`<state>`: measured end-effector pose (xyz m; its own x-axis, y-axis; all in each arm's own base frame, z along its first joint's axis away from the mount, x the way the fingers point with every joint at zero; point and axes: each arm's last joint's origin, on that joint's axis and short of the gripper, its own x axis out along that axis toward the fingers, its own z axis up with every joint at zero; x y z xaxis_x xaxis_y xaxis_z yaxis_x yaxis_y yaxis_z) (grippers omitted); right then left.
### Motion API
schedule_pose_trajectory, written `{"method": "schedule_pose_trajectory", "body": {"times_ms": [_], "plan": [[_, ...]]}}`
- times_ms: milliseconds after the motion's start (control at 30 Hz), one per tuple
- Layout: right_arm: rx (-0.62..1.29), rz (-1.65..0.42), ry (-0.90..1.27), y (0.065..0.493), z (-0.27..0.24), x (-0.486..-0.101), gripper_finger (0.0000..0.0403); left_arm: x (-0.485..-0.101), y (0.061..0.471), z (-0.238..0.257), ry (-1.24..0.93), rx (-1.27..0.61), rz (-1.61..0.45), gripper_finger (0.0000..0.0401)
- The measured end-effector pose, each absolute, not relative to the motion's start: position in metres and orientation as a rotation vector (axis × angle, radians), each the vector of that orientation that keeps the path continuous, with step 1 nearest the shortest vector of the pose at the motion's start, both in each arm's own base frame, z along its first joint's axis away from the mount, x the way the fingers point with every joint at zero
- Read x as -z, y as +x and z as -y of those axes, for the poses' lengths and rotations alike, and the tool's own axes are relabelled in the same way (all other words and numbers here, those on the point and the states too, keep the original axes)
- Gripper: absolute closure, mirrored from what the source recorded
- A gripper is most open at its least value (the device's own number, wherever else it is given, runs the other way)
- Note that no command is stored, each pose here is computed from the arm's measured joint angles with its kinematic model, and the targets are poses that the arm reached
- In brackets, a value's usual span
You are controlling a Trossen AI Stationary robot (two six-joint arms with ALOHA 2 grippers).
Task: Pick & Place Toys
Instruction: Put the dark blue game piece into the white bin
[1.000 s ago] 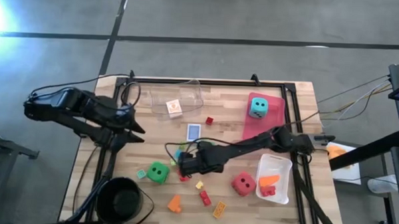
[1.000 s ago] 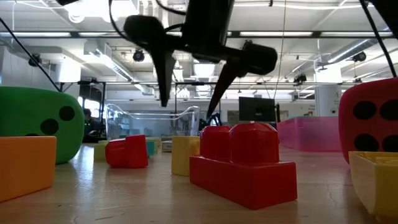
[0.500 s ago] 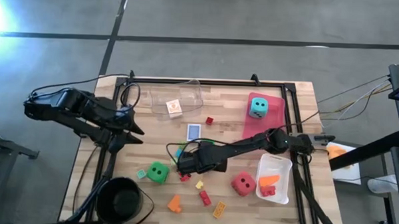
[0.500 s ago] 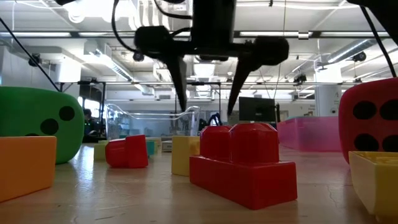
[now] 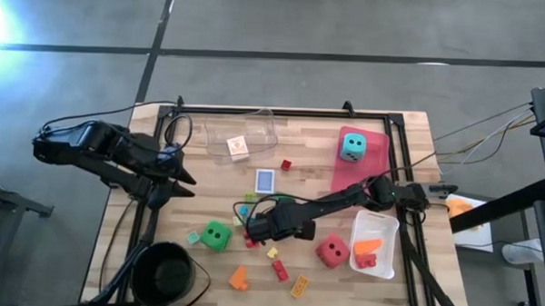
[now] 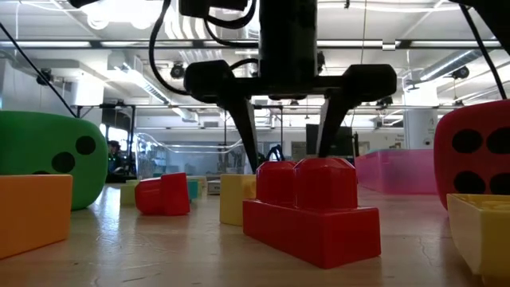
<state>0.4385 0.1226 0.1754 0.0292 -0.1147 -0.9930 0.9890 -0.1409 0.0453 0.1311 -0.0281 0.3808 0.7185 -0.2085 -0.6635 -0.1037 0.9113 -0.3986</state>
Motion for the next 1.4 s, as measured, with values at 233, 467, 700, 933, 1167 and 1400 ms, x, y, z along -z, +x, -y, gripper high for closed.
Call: {"method": "schedule_pose_trajectory", "body": {"times_ms": [233,467,700,933,1167,1400], "plan": [[1.355,-1.062,1.228,0.436,-0.117,-0.165,0.0115,-0.381,0.131,0.028,-0.452,0.051,-0.774,0.0204],[1.362,-1.103,1.217,0.434,-0.111,-0.158,0.0115,-0.381,0.131,0.028,-0.452,0.052,-0.774,0.0204],[1.347,-1.145,1.226,0.433,-0.107,-0.148,0.0121,-0.381,0.131,0.028,-0.452,0.052,-0.773,0.0204],[1.332,-1.159,1.236,0.433,-0.109,-0.147,0.0215,-0.381,0.131,0.028,-0.452,0.052,-0.773,0.0204],[1.324,-1.170,1.223,0.433,-0.109,-0.147,0.0280,-0.381,0.131,0.028,-0.452,0.052,-0.773,0.0204],[1.281,-1.174,1.205,0.436,-0.113,-0.156,0.0280,-0.381,0.131,0.028,-0.451,0.052,-0.773,0.0204]]}}
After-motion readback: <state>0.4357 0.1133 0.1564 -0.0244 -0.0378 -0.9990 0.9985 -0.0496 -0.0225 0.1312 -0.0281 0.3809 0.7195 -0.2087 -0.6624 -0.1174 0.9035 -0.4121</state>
